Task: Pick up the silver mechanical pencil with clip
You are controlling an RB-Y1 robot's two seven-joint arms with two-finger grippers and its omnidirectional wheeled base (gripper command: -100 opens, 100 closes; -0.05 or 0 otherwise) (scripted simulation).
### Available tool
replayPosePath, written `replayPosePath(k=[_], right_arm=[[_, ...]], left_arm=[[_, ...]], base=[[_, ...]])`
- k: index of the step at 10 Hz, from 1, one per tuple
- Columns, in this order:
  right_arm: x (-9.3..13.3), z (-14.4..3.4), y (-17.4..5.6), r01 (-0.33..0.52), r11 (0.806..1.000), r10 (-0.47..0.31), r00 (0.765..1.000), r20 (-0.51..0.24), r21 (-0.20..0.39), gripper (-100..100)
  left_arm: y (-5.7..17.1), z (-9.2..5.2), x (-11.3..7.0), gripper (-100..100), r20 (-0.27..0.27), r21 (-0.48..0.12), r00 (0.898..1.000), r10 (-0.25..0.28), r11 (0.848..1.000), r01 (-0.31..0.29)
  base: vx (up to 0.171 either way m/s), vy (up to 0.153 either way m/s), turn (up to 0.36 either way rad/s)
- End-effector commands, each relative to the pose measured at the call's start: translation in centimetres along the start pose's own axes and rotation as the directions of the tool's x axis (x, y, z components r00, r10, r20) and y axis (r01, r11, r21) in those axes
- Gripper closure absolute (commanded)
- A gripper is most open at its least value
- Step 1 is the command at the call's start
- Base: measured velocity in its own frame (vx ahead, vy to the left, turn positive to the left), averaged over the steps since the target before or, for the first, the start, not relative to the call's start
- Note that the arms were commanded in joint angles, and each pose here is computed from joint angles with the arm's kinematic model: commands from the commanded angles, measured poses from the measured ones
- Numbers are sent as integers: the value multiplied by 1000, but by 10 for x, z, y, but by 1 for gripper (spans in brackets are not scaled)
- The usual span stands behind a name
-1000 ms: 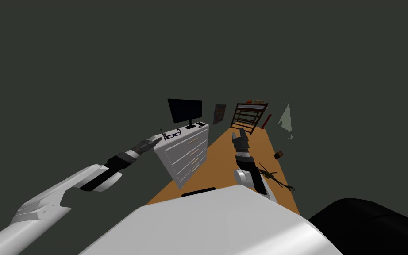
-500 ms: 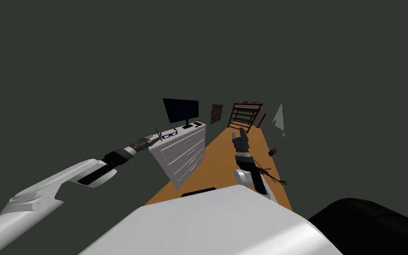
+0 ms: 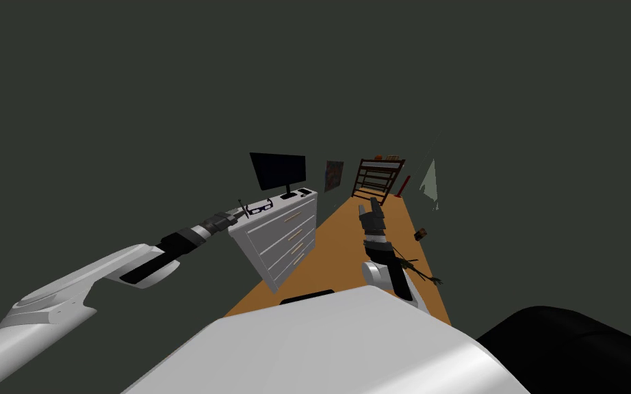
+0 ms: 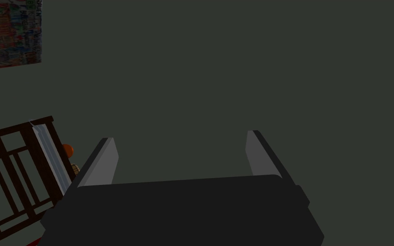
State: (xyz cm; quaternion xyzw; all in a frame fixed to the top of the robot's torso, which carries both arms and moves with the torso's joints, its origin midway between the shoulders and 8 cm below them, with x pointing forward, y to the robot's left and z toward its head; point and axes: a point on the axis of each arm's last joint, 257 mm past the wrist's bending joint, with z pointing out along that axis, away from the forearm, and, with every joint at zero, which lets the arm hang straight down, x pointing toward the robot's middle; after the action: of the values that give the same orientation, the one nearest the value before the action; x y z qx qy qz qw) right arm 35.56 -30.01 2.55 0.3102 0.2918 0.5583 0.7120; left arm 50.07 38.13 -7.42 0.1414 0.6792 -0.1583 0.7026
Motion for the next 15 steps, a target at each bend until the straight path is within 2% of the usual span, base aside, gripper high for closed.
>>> replayPosePath(k=[1, 4, 6, 7, 8, 9, 13, 15], right_arm=[[0, 0, 0, 0, 1000, 0, 1000, 0, 0, 0], [0, 0, 0, 0, 1000, 0, 1000, 0, 0, 0], [0, 0, 0, 0, 1000, 0, 1000, 0, 0, 0], [0, 0, 0, 0, 1000, 0, 1000, 0, 0, 0], [0, 0, 0, 0, 1000, 0, 1000, 0, 0, 0], [0, 0, 0, 0, 1000, 0, 1000, 0, 0, 0], [0, 0, 0, 0, 1000, 0, 1000, 0, 0, 0], [0, 0, 0, 0, 1000, 0, 1000, 0, 0, 0]], left_arm=[[0, 0, 0, 100, 0, 0, 1000, 0, 1000, 0], [0, 0, 0, 100, 0, 0, 1000, 0, 1000, 0], [0, 0, 0, -100, 0, 0, 1000, 0, 1000, 0], [0, 0, 0, 0, 0, 0, 1000, 0, 1000, 0], [0, 0, 0, -100, 0, 0, 1000, 0, 1000, 0], [0, 0, 0, 100, 0, 0, 1000, 0, 1000, 0], [0, 0, 0, 100, 0, 0, 1000, 0, 1000, 0], [0, 0, 0, -100, 0, 0, 1000, 0, 1000, 0]], base=[[0, 0, 0], [0, 0, 0], [0, 0, 0], [0, 0, 0], [0, 0, 0], [0, 0, 0], [0, 0, 0], [0, 0, 0]])
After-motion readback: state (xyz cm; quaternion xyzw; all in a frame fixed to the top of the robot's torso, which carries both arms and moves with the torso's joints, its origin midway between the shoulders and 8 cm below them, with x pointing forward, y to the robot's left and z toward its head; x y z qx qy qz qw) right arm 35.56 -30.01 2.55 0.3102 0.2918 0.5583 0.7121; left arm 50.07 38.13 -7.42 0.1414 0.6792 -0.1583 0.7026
